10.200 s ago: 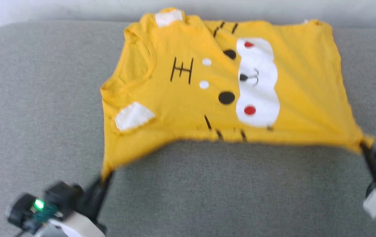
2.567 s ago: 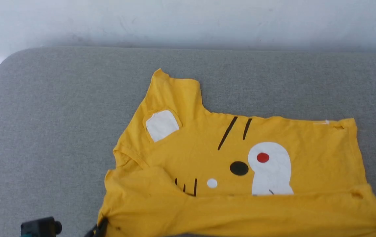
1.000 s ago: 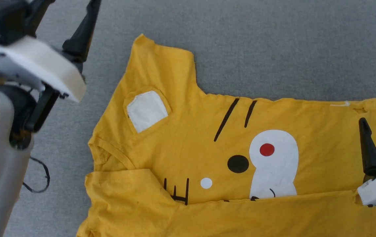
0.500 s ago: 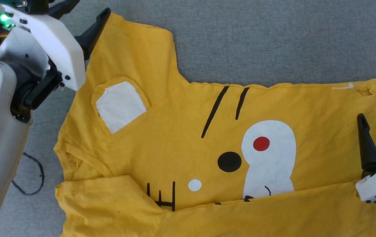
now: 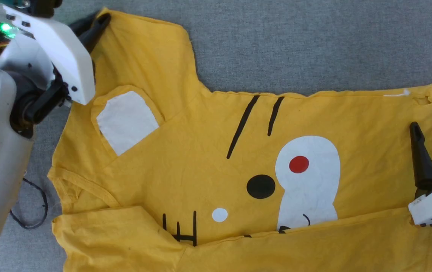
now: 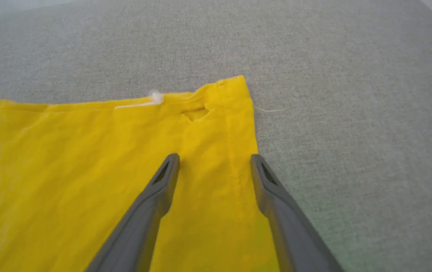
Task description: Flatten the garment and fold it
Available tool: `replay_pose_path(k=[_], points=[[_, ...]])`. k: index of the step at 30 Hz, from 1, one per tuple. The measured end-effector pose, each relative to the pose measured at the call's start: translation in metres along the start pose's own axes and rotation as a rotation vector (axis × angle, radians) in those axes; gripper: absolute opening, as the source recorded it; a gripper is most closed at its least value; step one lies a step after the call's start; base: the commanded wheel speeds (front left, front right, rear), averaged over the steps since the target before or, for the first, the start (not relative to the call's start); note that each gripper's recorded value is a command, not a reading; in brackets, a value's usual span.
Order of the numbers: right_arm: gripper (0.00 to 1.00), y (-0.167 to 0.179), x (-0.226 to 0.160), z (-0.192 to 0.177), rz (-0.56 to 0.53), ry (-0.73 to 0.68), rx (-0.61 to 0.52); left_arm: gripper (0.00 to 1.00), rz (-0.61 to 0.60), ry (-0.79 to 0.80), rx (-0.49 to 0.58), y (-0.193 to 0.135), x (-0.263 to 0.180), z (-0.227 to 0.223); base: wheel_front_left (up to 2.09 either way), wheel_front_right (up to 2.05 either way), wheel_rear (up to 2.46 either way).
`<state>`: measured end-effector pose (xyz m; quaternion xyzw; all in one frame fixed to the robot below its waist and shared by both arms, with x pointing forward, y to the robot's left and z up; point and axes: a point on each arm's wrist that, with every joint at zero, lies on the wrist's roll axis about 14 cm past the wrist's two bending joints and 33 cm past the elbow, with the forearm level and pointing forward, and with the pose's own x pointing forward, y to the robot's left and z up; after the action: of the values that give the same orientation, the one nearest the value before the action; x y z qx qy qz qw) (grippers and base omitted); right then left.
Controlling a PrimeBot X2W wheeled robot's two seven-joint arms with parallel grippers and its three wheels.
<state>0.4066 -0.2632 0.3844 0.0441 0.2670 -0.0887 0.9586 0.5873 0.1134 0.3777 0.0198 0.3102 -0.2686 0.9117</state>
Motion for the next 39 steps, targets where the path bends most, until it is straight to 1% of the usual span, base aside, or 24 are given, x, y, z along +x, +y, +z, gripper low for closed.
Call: replay_pose_path(k=[3,7,10,13,15,17,19,22,30,31,33,34,37,39], points=[[1.00,0.004,0.000,0.014,0.008,-0.031,-0.020,0.00,0.001,-0.022,-0.005,-0.001,-0.002,0.004,0.00,0.00,0.00],[1.00,0.013,-0.001,0.056,0.018,-0.133,-0.082,0.00,0.014,-0.044,-0.008,-0.001,-0.011,0.006,0.00,0.00,0.00],[1.00,0.023,0.000,0.085,0.043,-0.182,-0.120,0.00,0.019,-0.071,-0.003,-0.002,-0.020,0.013,0.00,0.00,0.00],[1.00,0.026,0.004,0.100,0.065,-0.175,-0.133,0.00,0.020,-0.099,0.005,-0.004,-0.029,0.024,0.00,0.00,0.00],[1.00,0.023,0.012,0.097,0.064,-0.119,-0.148,0.00,0.021,-0.113,0.010,-0.004,-0.033,0.028,0.00,0.00,0.00],[1.00,0.016,0.019,0.088,0.057,-0.056,-0.129,0.00,0.023,-0.117,0.012,-0.003,-0.035,0.029,0.00,0.00,0.00],[1.00,0.010,0.026,0.073,0.046,0.025,-0.137,0.00,0.022,-0.119,0.013,-0.003,-0.035,0.028,0.00,0.00,0.00],[1.00,-0.001,0.034,0.055,0.022,0.107,-0.149,0.00,0.021,-0.114,0.011,-0.001,-0.034,0.024,0.00,0.00,0.00],[1.00,0.000,0.044,0.020,0.025,0.238,-0.099,0.00,0.034,-0.093,0.002,0.007,-0.030,0.013,0.00,0.00,0.00],[0.91,0.000,0.044,0.018,0.024,0.247,-0.091,0.00,0.033,-0.091,0.000,0.007,-0.030,0.012,0.00,0.00,0.00],[0.10,0.001,0.045,0.017,0.023,0.257,-0.073,0.00,0.032,-0.089,-0.003,0.007,-0.029,0.011,0.00,0.00,0.00],[0.00,0.001,0.045,0.017,0.022,0.257,-0.070,0.00,0.033,-0.087,-0.004,0.007,-0.029,0.011,0.00,0.00,0.00],[0.00,0.002,0.046,0.018,0.021,0.256,-0.066,0.00,0.034,-0.092,-0.004,0.007,-0.029,0.012,0.00,0.00,0.00],[0.00,0.003,0.045,0.021,0.022,0.242,-0.064,0.00,0.039,-0.124,-0.006,0.007,-0.031,0.019,0.00,0.00,0.00]])
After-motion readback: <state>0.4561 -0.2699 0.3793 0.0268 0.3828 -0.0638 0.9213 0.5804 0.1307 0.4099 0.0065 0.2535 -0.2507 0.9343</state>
